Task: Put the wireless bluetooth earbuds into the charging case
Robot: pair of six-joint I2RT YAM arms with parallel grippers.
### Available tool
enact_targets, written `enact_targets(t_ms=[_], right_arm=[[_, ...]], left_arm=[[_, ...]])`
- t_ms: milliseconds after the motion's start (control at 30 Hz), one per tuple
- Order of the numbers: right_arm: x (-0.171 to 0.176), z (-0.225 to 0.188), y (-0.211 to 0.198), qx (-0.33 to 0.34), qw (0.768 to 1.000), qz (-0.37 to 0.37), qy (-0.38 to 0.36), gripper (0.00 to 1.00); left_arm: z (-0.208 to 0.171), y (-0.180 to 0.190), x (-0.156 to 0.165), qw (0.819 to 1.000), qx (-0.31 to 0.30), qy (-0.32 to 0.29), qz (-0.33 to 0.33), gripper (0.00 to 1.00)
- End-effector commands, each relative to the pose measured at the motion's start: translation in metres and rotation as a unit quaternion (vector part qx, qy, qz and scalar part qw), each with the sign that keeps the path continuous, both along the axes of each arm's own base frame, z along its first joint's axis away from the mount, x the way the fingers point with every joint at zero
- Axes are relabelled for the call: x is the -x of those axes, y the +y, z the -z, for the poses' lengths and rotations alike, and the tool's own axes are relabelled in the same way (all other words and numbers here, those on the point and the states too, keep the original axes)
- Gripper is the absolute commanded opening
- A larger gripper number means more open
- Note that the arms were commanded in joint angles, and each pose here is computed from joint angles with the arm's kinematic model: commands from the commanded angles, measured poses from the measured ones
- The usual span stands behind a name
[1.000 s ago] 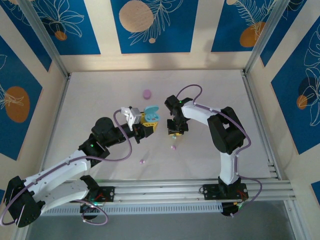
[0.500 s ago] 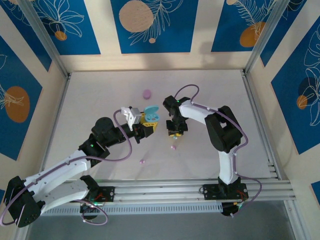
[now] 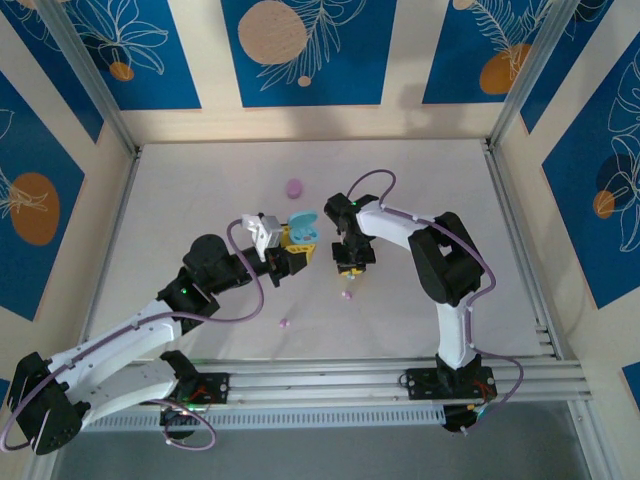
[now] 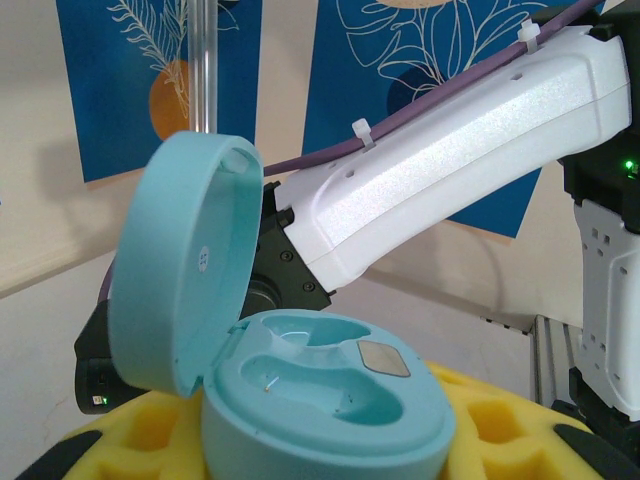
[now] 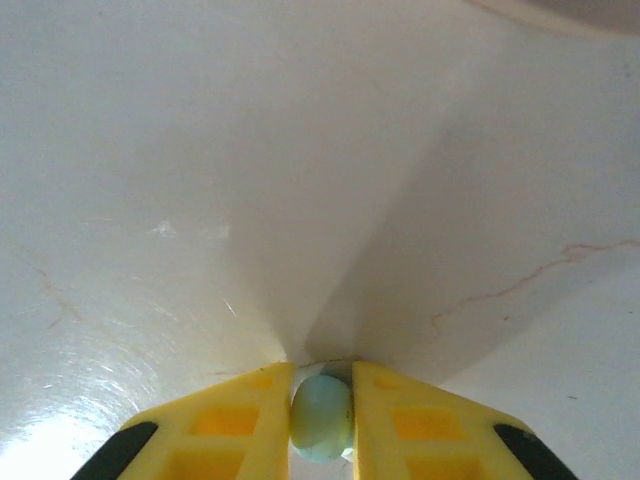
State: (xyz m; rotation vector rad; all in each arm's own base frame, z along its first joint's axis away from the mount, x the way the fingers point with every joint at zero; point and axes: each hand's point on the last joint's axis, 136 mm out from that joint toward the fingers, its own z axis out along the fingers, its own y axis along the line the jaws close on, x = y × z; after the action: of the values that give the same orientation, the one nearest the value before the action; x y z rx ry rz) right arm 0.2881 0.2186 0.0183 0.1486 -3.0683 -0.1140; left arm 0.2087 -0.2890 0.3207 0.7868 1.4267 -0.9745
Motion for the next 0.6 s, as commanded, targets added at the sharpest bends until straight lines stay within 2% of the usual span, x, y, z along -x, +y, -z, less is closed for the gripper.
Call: enact_targets(t_ms=[0, 100, 200, 267, 400, 567], right_arm=[[0.0, -0.008, 0.004, -0.007, 1.0, -0.005, -0.003, 0.2], [-0.002, -0.029, 0.012, -0.053, 0.998, 0.005, -0.019, 0.19], [-0.003, -0.069, 0.027, -0.157, 0.987, 0.014, -0.042, 0.19], [-0.004, -0.102, 0.035, -0.243, 0.968, 0.024, -0.055, 0.19], [0.003, -0.167, 0.049, -0.426, 0.904, 0.023, -0.033, 0.19], [0.017, -0.233, 0.048, -0.569, 0.822, -0.003, -0.006, 0.2]], left_arm=[[-0.008, 0.002, 0.002, 1.0, 0.012, -0.004, -0.003, 0.26], [-0.007, 0.003, 0.002, 1.0, 0.01, -0.005, -0.005, 0.26], [-0.004, 0.004, 0.002, 1.0, 0.002, -0.009, -0.008, 0.26], [-0.002, 0.006, 0.001, 1.0, -0.003, -0.013, -0.012, 0.25], [0.002, 0.008, 0.0, 0.999, -0.015, -0.026, -0.021, 0.25], [0.008, 0.011, -0.005, 0.998, -0.031, -0.038, -0.032, 0.25]])
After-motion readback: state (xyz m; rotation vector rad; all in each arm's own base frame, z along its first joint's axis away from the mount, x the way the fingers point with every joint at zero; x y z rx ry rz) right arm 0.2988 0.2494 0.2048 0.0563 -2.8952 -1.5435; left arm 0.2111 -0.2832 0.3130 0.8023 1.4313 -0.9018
